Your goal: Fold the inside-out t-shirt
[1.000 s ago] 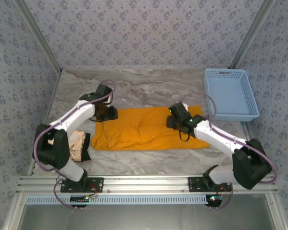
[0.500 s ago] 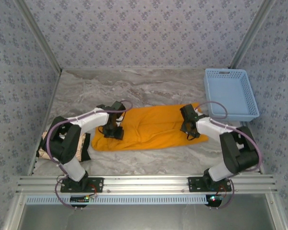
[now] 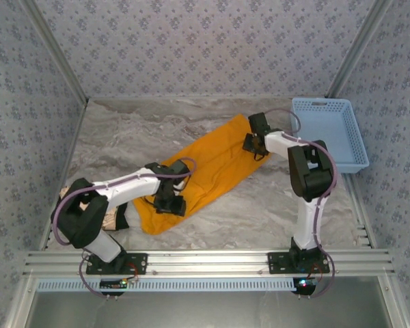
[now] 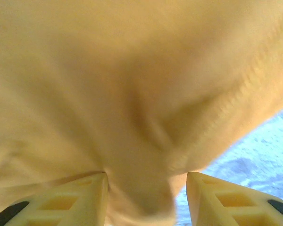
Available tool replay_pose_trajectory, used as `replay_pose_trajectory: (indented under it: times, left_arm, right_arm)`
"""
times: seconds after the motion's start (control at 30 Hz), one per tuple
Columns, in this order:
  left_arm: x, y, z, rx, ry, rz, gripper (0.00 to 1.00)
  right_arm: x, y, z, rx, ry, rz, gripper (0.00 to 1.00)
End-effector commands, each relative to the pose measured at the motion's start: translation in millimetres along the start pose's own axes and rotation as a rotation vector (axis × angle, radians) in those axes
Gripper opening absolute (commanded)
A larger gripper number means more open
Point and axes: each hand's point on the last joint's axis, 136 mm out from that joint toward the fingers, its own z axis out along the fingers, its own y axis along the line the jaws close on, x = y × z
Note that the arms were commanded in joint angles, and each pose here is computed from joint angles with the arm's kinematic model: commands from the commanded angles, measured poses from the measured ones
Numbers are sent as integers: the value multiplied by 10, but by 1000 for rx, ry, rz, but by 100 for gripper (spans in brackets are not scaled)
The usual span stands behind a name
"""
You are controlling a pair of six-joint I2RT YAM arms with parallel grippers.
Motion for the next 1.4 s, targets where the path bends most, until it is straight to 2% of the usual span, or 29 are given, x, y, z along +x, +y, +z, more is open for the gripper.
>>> replay_pose_trajectory:
  times: [0.0,0.17,0.3,0.47,0.6,0.73,0.83,0.97,1.07,1.13,1.23,1.37]
  left_arm:
    - [-23,-415,32,120,27,12,48]
    - [-229,-1033,106,293,36,59,48]
    - [-372,-1473,132,352,35,116,47]
    - [-654,-2059,-226,518,-26,187,48]
    - [-783,-2153,-779,576,-131,242,49]
    - [-764,-1799,-1189,603,-224,203,49]
    - [-821,-1116,-1229,474,-286,83,50]
    - [-900,17,-1110,339,-342,-222,49]
    - [-938,516,-1135,234,-417,-302,51]
    - [-968,681,-1148,198,-438,-333,53]
    - [-1028,784,-1088,194,-448,-358,53]
    - [-1040,800,-935,190,-402,-350,53]
  right_arm:
    - [-36,197,176,-68,55,-53,45]
    - [-313,492,264,-136,30,-96,46]
    - [-501,647,168,-193,7,-123,48]
    - [-787,780,-482,-293,-48,-118,55]
    - [-668,654,-990,-286,-54,-109,57]
    - [-177,534,-1225,-272,0,-84,57]
    - [389,702,-1281,-316,74,-102,56]
    - [1322,1147,-1387,-370,172,-240,52]
    - [1939,1466,-1556,-451,243,-396,50]
    - [2283,1574,-1623,-481,284,-503,50]
    - [2690,1583,-1529,-460,353,-624,50]
    - [3080,1316,-1391,-392,475,-635,48]
